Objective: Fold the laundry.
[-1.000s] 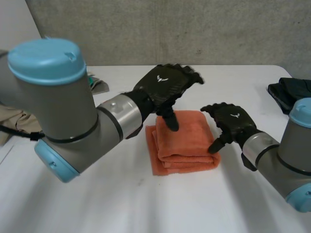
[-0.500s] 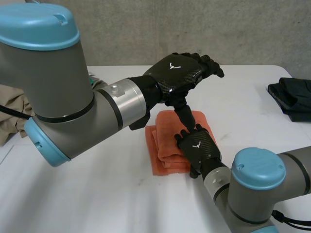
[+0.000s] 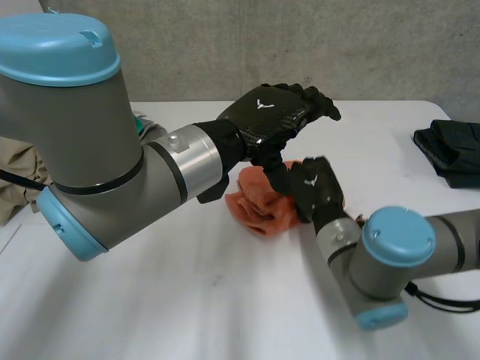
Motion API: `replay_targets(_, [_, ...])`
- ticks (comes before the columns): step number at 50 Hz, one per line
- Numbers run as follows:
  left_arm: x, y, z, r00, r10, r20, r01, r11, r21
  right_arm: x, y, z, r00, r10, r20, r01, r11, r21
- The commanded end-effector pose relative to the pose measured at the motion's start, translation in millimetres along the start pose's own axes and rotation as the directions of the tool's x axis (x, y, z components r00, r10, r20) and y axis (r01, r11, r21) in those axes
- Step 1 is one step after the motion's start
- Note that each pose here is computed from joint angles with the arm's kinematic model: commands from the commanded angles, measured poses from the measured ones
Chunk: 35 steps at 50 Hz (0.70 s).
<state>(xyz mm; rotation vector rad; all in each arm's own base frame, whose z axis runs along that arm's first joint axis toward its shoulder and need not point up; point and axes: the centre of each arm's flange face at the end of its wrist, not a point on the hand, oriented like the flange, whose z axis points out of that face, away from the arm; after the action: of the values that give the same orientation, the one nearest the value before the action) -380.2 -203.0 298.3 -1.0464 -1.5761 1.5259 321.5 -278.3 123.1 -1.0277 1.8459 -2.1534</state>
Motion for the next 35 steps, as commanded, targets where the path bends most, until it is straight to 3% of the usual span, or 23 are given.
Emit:
replay_targets(1, [-3,-15,-4,1.000,0.004,0.012,-0.005,0.999,0.039,60,-34,47,0.991,0.078,-0.108,-0.059,0.984,0.167])
replay_targets(10, [-13,-42,-9,0.998,-0.001,0.058,-0.005,0.993,0.118,195,-61,104,0.924,0.117,-0.363,-0.011,0.959,0.283])
replay_targets(18, [-18,-44,-8,0.997,-0.029,0.072,0.019,0.990,0.140,317,-30,121,0.820,0.113,-0.561,0.086,0.945,0.317])
replay_targets(24, [-19,-33,-5,0.997,-0.040,0.069,0.032,0.993,0.117,381,47,108,0.782,0.077,-0.618,0.107,0.961,0.256])
replay_targets(35, [-21,1,2,0.995,-0.074,0.071,0.071,0.997,0.037,388,206,61,0.841,0.107,-0.531,-0.070,0.994,0.089])
